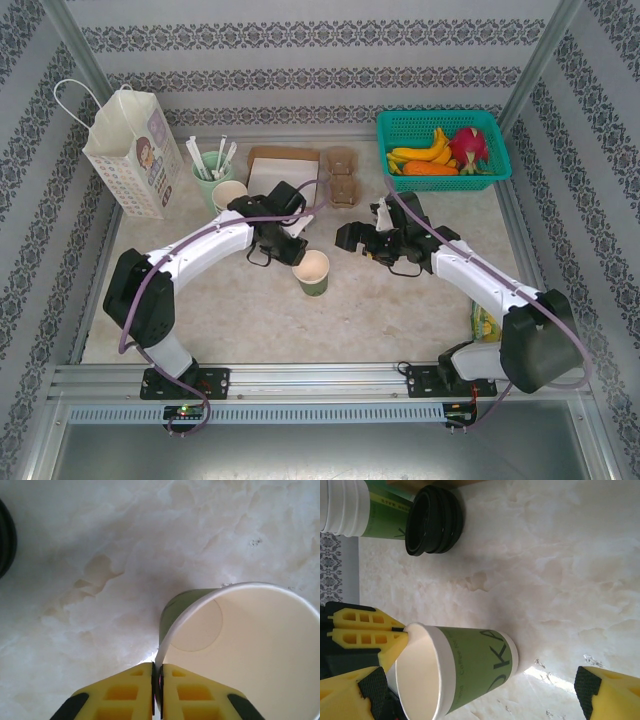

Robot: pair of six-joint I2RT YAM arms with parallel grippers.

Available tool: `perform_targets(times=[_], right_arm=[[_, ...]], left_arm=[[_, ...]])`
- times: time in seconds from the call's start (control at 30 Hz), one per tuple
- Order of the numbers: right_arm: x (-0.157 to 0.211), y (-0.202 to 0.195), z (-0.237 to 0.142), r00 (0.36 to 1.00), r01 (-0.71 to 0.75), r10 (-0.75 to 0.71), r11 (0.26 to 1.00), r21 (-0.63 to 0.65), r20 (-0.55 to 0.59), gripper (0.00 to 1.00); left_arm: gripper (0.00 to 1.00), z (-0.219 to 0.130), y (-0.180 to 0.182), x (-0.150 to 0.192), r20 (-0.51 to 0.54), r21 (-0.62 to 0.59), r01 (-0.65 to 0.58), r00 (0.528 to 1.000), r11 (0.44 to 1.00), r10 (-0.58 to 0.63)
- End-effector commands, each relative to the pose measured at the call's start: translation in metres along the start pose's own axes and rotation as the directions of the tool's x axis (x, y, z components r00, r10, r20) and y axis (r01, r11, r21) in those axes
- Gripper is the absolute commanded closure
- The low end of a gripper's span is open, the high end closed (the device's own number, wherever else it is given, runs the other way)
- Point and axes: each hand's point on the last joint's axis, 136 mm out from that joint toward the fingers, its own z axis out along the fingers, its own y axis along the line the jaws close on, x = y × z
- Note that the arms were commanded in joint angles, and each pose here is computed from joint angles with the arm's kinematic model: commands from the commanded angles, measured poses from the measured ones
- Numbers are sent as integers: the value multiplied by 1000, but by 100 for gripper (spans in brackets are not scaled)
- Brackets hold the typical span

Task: Pack the takeout coffee

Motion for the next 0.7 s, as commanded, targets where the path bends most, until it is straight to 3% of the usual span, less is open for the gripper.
perform_targets(times=[0.0,0.47,0.67], right_arm=[[-5,8,0,1000,25,-25,1000,-19,-4,2],[-14,12,7,999,32,-32,999,-20,-5,2],[-25,11,18,997,68,-68,998,12,30,7]], left_arm=[[85,-7,-12,-2,39,44,-56,998,997,55],[69,-20,-27,-12,80,109,-69,995,992,61],[46,-43,-25,-35,224,113,-11,974,994,-15]])
